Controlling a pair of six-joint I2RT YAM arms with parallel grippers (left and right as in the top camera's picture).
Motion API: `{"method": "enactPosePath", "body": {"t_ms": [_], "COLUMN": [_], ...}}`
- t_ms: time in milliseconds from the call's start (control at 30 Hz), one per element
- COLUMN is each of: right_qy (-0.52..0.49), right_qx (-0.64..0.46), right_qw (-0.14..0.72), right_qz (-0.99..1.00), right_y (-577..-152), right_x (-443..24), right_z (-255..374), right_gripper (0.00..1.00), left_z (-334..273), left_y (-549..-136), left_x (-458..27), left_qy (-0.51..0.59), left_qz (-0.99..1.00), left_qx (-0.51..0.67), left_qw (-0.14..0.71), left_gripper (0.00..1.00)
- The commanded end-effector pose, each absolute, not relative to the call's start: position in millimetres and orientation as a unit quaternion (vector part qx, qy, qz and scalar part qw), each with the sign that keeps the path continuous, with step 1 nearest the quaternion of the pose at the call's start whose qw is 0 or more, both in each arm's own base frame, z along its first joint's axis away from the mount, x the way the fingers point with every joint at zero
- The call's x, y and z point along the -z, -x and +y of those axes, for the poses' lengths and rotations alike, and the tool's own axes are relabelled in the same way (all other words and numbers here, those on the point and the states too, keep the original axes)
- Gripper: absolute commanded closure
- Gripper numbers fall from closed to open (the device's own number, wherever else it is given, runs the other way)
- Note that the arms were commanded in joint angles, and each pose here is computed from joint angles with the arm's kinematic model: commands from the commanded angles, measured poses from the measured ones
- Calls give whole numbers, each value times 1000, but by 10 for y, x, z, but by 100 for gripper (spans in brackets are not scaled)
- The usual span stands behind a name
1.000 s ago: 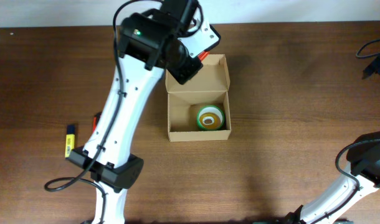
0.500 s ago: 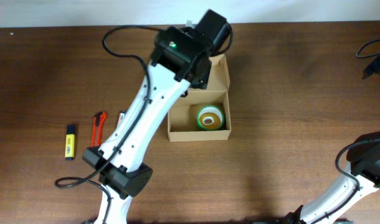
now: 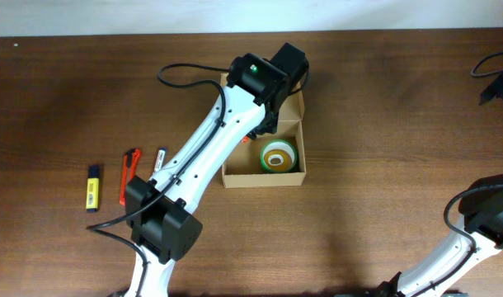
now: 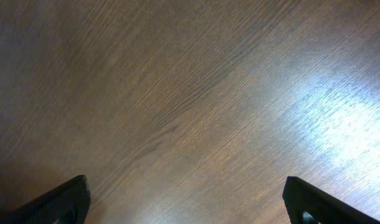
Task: Pack container
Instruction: 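Carry the red stapler with the left gripper over the box, then lower the stapler into the box beside the tape and open the left gripper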
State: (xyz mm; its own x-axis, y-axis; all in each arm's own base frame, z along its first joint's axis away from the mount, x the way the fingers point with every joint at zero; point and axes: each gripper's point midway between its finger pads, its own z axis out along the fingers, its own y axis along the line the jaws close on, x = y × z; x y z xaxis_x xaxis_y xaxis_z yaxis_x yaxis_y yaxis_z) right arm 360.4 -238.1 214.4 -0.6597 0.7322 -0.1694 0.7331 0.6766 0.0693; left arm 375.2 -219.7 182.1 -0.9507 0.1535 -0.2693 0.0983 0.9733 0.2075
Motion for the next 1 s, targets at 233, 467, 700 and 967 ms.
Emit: {"method": "enactPosePath", "body": {"t_ms": [233, 467, 700, 967], "right_qy": [-403, -403, -403, -403], "right_qx": [7, 7, 7, 7], "right_qw": [104, 104, 104, 104], "right_qz": [909, 909, 909, 909], "right_y": [-3570, -3570, -3570, -3569], "right_x": [-2251, -2251, -2251, -2251], "right_z": [-2375, -2375, -2375, -2375], "right_gripper": [1, 1, 1, 1], "left_z": [-2340, -2338, -2289, -2209], "left_y": [-3644, -3497, -3390, -3325], "left_x": [-1724, -1585, -1477, -1344], "left_qy": [-28, 2, 6, 7], "left_qz": [991, 996, 997, 997], "left_qx": [-53, -47, -57, -72], "left_qw": [116, 77, 50, 29], "left_gripper": [98, 98, 98, 98]}}
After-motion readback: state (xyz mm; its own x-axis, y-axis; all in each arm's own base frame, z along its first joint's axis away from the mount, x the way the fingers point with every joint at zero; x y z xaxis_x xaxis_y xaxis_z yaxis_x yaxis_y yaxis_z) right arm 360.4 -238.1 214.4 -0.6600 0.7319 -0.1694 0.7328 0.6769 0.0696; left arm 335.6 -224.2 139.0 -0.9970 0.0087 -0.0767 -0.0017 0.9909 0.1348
